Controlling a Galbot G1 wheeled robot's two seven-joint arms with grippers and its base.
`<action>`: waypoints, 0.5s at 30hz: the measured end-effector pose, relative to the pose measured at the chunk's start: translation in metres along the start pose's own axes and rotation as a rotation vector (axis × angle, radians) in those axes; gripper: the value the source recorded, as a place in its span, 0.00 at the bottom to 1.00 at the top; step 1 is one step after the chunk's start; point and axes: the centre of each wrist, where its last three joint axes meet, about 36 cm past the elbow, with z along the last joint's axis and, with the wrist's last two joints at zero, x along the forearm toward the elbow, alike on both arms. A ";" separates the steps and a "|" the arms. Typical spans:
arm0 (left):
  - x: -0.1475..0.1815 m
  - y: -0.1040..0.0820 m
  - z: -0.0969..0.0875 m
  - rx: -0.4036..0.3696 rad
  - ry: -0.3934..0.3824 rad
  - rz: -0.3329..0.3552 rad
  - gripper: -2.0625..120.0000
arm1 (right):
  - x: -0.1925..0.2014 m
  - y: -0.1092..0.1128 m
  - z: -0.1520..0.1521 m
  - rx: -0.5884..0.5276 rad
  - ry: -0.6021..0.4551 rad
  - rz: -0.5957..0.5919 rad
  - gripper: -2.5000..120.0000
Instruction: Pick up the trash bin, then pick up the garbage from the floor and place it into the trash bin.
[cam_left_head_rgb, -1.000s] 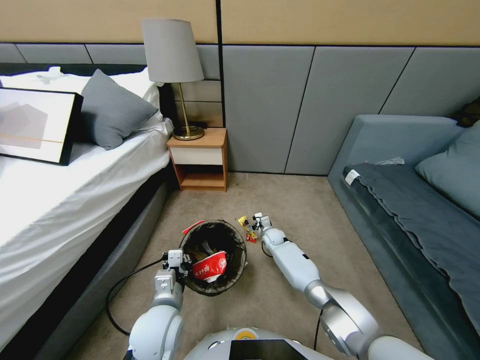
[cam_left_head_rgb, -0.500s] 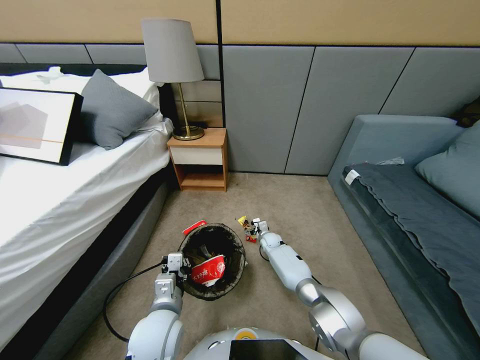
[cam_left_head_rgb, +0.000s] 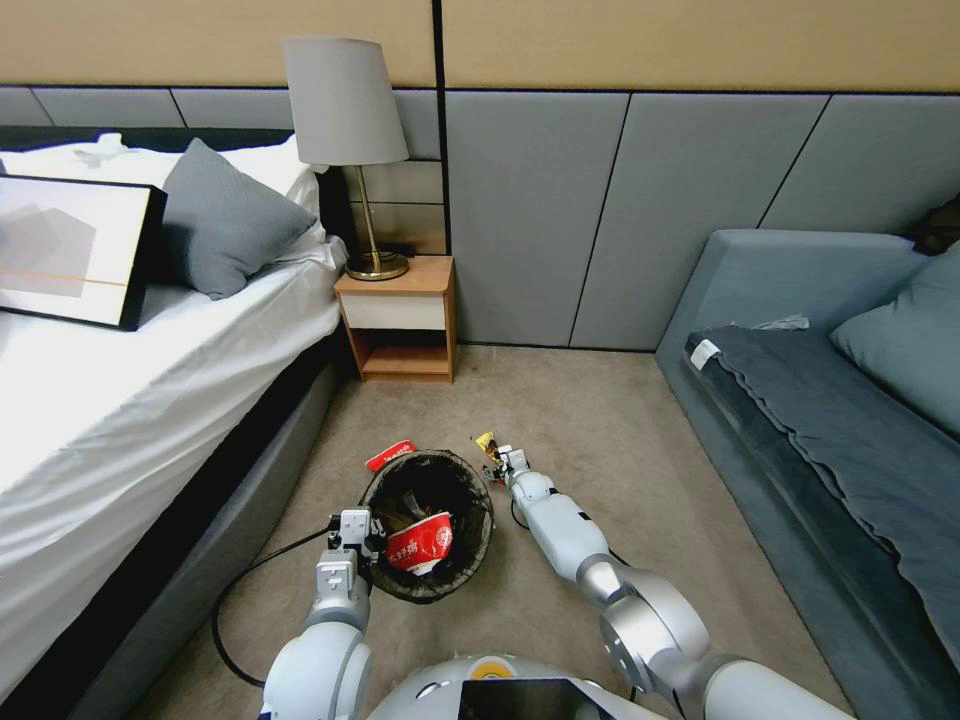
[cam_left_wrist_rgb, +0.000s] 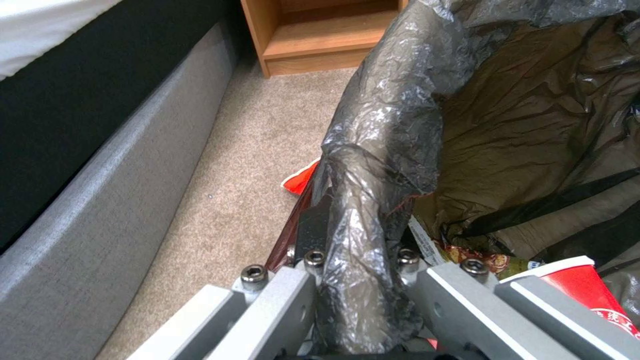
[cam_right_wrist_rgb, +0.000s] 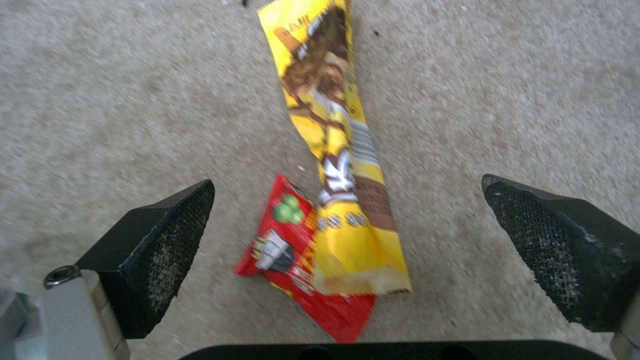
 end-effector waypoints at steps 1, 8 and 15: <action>0.000 -0.001 0.001 0.000 0.002 0.003 0.02 | 0.000 -0.003 0.003 0.000 0.003 0.002 0.83; -0.001 0.000 0.001 -0.002 0.001 0.003 0.02 | 0.000 -0.008 0.008 0.000 0.002 0.004 0.73; -0.001 -0.001 0.001 -0.002 0.003 0.004 0.02 | 0.000 -0.007 0.008 -0.001 -0.008 -0.004 0.52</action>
